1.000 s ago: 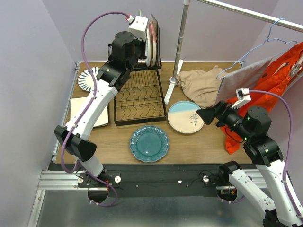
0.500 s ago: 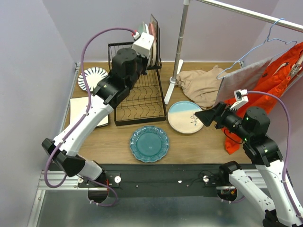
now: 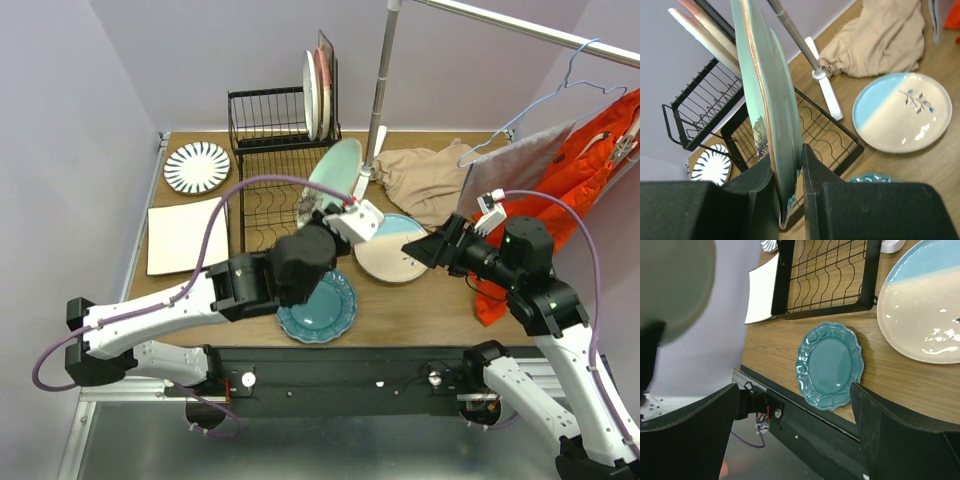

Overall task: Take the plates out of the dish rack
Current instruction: Place the plate at the center of the board.

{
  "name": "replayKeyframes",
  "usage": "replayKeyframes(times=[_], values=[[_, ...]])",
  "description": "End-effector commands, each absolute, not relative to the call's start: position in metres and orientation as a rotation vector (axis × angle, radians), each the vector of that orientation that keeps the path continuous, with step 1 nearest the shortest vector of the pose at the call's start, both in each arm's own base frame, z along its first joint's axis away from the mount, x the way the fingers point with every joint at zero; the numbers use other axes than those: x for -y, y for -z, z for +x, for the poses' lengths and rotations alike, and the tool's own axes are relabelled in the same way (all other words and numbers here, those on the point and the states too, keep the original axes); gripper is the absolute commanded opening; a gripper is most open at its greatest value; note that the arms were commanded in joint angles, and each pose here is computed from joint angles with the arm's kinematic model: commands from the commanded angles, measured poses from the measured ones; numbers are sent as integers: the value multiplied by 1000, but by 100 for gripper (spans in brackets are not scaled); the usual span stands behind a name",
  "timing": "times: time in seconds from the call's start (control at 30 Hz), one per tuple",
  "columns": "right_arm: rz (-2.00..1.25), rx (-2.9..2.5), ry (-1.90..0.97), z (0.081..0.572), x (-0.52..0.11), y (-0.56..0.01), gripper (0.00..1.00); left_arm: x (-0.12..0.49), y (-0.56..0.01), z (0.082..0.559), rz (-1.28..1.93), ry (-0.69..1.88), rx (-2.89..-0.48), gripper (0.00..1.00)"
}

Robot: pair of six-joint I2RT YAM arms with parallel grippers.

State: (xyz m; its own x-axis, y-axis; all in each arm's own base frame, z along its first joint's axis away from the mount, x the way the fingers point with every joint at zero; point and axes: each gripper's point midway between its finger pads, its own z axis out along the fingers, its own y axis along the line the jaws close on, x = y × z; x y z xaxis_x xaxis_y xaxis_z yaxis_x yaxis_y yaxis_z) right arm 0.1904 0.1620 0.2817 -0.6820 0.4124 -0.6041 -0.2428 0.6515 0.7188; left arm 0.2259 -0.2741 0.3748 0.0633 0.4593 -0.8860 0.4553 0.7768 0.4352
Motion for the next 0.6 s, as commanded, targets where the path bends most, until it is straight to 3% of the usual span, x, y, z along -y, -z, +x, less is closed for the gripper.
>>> replayKeyframes(times=[0.0,0.17,0.57], values=[[227,-2072,-1097,193,-164,-298,100,263,-378,206,689,-132,-1511,0],[340,-2086,-1197,191,-171,-303,100,273,-349,186,795,-195,-1475,0],[194,-2046,-1221,205,-183,-338,100,297,-300,179,927,-348,-1412,0]])
